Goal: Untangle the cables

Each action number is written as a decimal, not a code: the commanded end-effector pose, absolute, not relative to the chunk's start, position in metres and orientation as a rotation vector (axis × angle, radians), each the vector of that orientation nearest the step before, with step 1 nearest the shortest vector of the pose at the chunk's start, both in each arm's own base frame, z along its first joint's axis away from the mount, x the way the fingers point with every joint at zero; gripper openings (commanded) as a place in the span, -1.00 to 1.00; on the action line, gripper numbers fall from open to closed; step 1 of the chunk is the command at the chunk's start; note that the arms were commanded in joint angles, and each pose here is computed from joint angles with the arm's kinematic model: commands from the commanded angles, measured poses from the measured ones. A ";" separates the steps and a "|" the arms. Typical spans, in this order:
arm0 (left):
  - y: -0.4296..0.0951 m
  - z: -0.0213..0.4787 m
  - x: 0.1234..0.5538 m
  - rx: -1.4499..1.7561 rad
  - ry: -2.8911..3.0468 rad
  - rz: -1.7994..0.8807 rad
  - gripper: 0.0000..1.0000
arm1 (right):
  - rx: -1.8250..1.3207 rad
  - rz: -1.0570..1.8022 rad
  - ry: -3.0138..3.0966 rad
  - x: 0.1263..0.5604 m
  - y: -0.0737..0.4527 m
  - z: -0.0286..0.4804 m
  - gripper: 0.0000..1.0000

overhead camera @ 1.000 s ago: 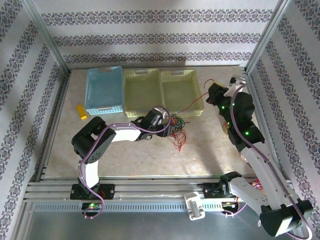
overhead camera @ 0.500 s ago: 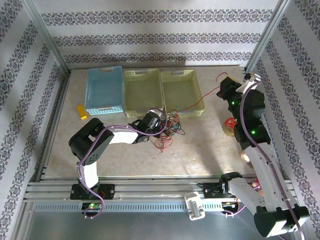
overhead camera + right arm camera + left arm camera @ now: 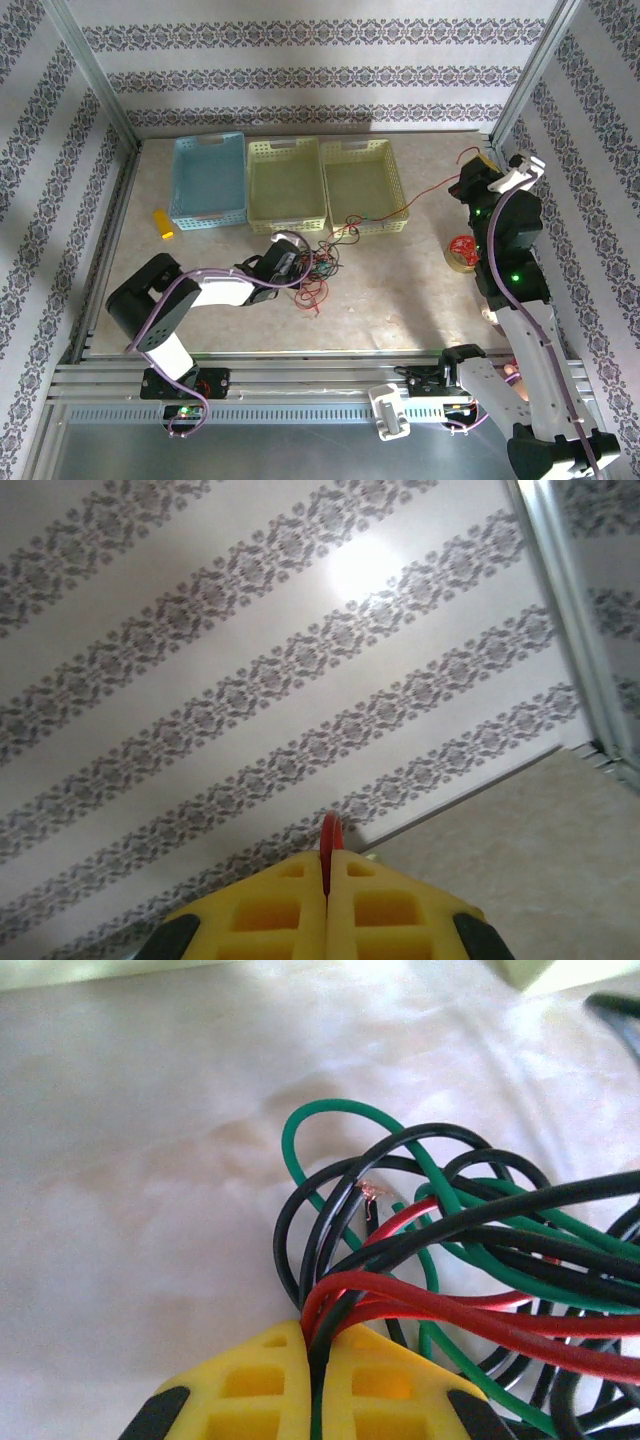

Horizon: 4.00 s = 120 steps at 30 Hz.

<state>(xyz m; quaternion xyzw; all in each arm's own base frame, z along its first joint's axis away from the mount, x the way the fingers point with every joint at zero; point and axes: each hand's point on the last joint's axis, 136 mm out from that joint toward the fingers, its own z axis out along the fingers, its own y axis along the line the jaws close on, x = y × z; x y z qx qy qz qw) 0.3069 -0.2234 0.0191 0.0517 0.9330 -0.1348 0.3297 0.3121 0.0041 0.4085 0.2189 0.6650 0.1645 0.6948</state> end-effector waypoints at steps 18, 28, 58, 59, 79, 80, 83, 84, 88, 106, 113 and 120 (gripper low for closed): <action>-0.073 0.033 0.279 -0.568 2.371 0.045 -1.00 | 0.815 -0.117 1.462 0.265 -0.080 0.371 -1.00; -0.124 0.041 0.301 -0.253 2.417 -0.166 -1.00 | 0.681 0.097 1.533 0.288 -0.044 0.364 -1.00; -0.278 0.137 0.294 0.487 2.192 -0.727 0.74 | -0.092 0.875 1.666 0.283 0.163 0.394 -1.00; -0.284 0.136 0.293 0.509 2.198 -0.738 0.71 | -0.088 0.880 1.673 0.284 0.164 0.392 -1.00; -0.377 0.069 0.286 0.929 2.263 -0.689 0.71 | 0.213 0.878 1.754 0.304 0.123 0.354 -1.00; -0.380 0.068 0.287 0.927 2.263 -0.697 0.71 | 0.215 0.876 1.753 0.304 0.122 0.354 -1.00; -0.387 0.066 0.292 0.913 2.255 -0.718 0.71 | 0.218 0.877 1.752 0.303 0.121 0.354 -1.00; -0.389 0.065 0.293 0.909 2.251 -0.721 0.71 | 0.220 0.875 1.752 0.303 0.120 0.354 -1.00; -0.398 0.057 0.295 0.921 2.263 -0.746 0.70 | 0.231 0.876 1.753 0.304 0.119 0.352 -1.00; -0.384 0.033 0.288 0.912 2.349 -0.670 -1.00 | 0.352 0.766 1.700 0.304 0.086 0.356 -1.00; -0.353 0.067 0.267 0.851 2.288 -0.686 -0.99 | 0.514 0.563 1.663 0.304 0.039 0.351 -1.00; -0.308 0.090 0.249 0.764 2.203 -0.674 -1.00 | 0.718 0.254 1.587 0.287 -0.026 0.349 -1.00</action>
